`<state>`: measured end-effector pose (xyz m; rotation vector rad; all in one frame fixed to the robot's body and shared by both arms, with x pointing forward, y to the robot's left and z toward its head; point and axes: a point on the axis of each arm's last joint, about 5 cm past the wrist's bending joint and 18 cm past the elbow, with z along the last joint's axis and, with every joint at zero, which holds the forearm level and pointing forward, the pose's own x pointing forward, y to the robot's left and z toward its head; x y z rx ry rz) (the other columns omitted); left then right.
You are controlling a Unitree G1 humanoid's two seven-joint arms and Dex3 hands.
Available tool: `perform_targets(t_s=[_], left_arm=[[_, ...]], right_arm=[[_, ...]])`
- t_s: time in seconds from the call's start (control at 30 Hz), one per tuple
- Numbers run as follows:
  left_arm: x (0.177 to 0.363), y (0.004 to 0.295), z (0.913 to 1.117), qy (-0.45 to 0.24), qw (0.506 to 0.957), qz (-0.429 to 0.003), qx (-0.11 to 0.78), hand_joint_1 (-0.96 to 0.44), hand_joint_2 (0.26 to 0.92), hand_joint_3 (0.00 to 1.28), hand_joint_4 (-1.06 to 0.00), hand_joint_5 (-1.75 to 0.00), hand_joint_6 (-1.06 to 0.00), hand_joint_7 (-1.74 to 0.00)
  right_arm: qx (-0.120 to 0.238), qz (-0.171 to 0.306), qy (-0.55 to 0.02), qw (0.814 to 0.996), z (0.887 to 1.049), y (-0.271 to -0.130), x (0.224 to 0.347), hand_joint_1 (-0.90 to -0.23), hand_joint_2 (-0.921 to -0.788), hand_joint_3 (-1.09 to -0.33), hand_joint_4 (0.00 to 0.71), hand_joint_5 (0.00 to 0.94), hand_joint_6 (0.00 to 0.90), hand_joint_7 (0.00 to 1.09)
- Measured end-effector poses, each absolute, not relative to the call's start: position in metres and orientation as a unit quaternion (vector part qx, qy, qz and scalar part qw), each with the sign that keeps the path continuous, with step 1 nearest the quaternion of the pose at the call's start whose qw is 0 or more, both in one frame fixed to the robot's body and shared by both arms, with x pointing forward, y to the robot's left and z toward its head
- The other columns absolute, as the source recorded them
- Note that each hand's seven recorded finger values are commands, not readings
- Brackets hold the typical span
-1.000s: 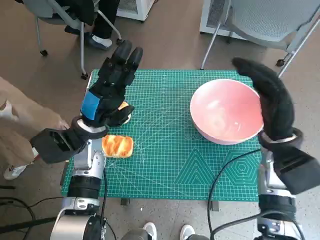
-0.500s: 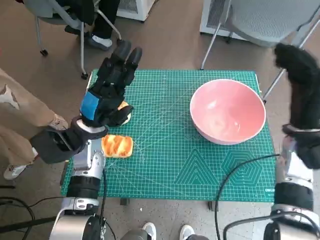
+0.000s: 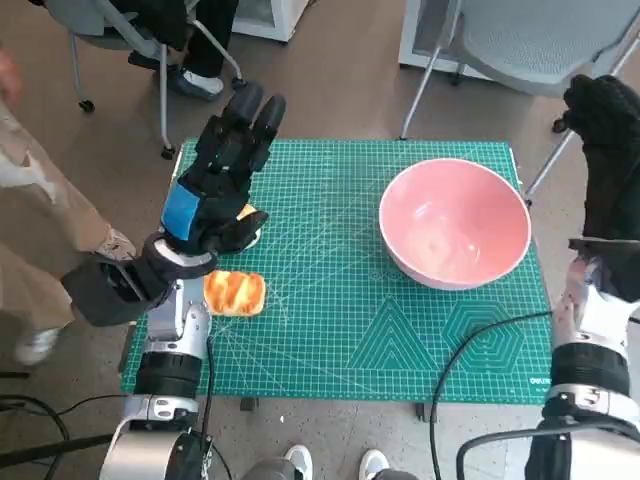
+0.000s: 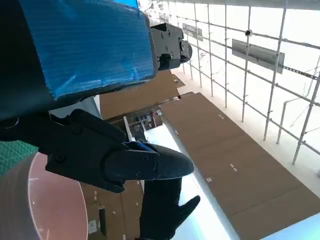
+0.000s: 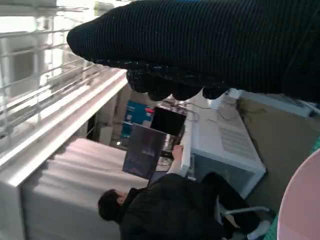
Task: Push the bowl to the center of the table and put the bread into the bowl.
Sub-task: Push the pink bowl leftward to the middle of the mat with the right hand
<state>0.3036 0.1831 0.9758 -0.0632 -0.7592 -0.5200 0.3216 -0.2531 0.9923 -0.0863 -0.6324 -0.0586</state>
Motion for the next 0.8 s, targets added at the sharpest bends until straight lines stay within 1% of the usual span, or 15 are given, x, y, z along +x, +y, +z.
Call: perform_targets(t_s=[0.13, 0.27, 0.4, 0.53, 0.67, 0.8], left_arm=[[0.302, 0.184, 0.975, -0.366, 0.896, -0.250, -0.029, -0.70, 0.921, 0.29, 0.00, 0.00, 0.00, -0.24], [0.301, 0.185, 0.975, -0.366, 0.896, -0.249, -0.029, -0.70, 0.921, 0.29, 0.00, 0.00, 0.00, -0.24], [0.300, 0.186, 0.975, -0.367, 0.896, -0.249, -0.028, -0.69, 0.921, 0.29, 0.00, 0.00, 0.00, -0.24], [0.299, 0.186, 0.976, -0.367, 0.896, -0.249, -0.028, -0.68, 0.921, 0.29, 0.00, 0.00, 0.00, -0.24], [0.298, 0.187, 0.976, -0.368, 0.895, -0.250, -0.027, -0.68, 0.921, 0.30, 0.00, 0.00, 0.00, -0.24], [0.297, 0.188, 0.977, -0.369, 0.895, -0.249, -0.027, -0.68, 0.921, 0.30, 0.00, 0.00, 0.00, -0.24]], right_arm=[[-0.036, -0.032, -0.290, 0.956, 0.990, -0.255, 0.323, -0.723, -0.921, -0.770, 0.163, 0.004, 0.095, 0.32], [-0.029, -0.035, -0.271, 0.962, 0.987, -0.256, 0.325, -0.741, -0.921, -0.783, 0.164, 0.004, 0.101, 0.30], [-0.024, -0.037, -0.251, 0.967, 0.983, -0.256, 0.326, -0.743, -0.921, -0.791, 0.164, 0.003, 0.105, 0.29], [-0.019, -0.039, -0.231, 0.972, 0.979, -0.256, 0.326, -0.725, -0.921, -0.809, 0.163, 0.001, 0.111, 0.28], [-0.017, -0.041, -0.211, 0.976, 0.974, -0.256, 0.326, -0.681, -0.921, -0.848, 0.161, 0.001, 0.118, 0.26], [-0.014, -0.044, -0.190, 0.981, 0.971, -0.256, 0.326, -0.672, -0.921, -0.859, 0.162, 0.001, 0.119, 0.25]])
